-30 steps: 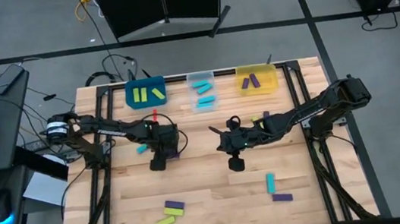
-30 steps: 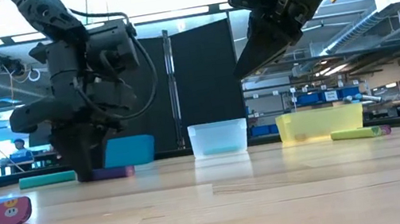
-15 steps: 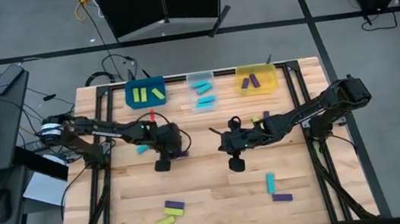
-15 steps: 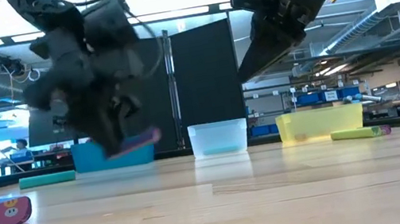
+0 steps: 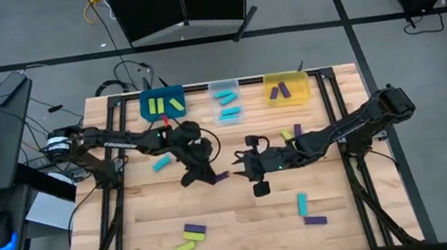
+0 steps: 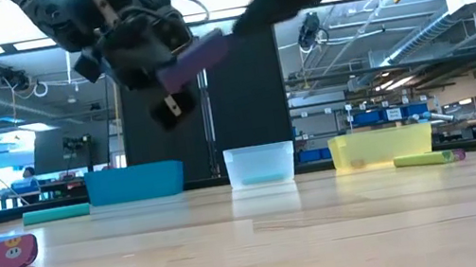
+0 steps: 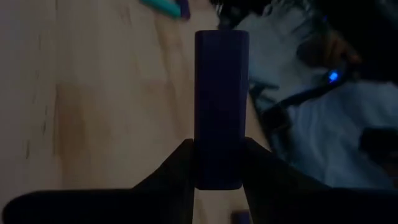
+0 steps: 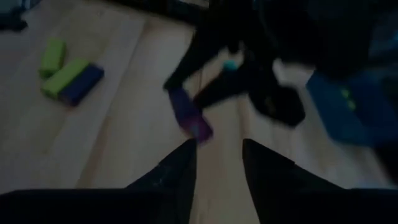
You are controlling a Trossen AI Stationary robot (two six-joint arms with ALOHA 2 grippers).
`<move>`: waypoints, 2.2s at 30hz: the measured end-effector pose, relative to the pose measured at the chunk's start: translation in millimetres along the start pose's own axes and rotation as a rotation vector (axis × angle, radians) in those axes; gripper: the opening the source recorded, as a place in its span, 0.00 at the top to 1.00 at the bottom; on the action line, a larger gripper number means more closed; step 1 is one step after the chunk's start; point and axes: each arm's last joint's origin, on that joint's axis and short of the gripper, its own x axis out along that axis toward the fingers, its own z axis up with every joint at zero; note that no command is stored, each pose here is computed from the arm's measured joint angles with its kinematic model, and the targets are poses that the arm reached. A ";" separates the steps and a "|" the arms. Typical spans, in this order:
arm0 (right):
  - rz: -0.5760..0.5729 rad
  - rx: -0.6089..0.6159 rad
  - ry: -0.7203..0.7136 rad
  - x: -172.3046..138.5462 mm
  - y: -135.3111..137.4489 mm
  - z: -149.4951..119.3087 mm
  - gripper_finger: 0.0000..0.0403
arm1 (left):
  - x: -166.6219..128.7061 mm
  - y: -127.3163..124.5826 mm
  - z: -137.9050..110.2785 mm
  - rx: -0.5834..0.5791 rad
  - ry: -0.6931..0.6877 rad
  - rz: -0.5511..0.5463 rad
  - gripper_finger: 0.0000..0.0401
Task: Sort blocks
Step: Put the violet block into the yellow bin
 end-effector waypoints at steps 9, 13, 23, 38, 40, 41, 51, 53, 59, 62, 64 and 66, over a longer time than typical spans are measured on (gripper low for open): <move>0.052 -0.061 -0.062 -4.8 -0.5 20.4 0.59 | -2.8 -5.1 12.7 -0.039 -0.071 -0.132 0.74; 0.099 -0.059 -0.082 -5.4 -0.1 22.4 0.60 | -3.0 -5.8 13.8 -0.034 -0.078 -0.143 0.74; 0.159 -0.046 -0.113 -4.0 -1.9 24.2 0.60 | -4.7 -8.8 22.0 -0.017 -0.138 -0.158 0.74; 0.157 -0.062 -0.089 -1.6 -7.6 20.6 0.81 | -5.9 -7.5 23.6 0.051 -0.169 -0.114 0.71; 0.124 -0.054 -0.070 -1.7 -8.4 19.3 0.81 | -5.7 -6.3 23.6 0.089 -0.184 -0.071 0.66; 0.102 -0.050 -0.055 -3.0 -9.5 18.7 0.81 | -5.6 -5.5 24.0 0.107 -0.198 -0.036 0.63; -0.130 0.044 0.120 -43.9 -35.8 12.4 0.82 | -16.4 5.7 28.7 0.460 -0.261 0.516 0.52; -0.184 0.088 0.155 -55.4 -48.3 9.7 0.82 | -17.9 6.8 29.7 0.476 -0.269 0.554 0.52; -0.397 0.354 0.251 -76.7 -109.2 -8.4 0.82 | -18.4 6.2 26.3 0.534 -0.380 0.537 0.52; -0.470 0.445 0.348 -80.0 -140.7 -26.4 0.82 | -20.3 4.8 23.0 0.556 -0.481 0.521 0.52; -0.498 0.524 0.411 -80.3 -163.6 -41.0 0.82 | -21.5 4.1 19.8 0.551 -0.535 0.506 0.52; -0.503 0.600 0.469 -78.7 -184.6 -56.7 0.82 | -22.5 3.6 17.5 0.540 -0.572 0.491 0.52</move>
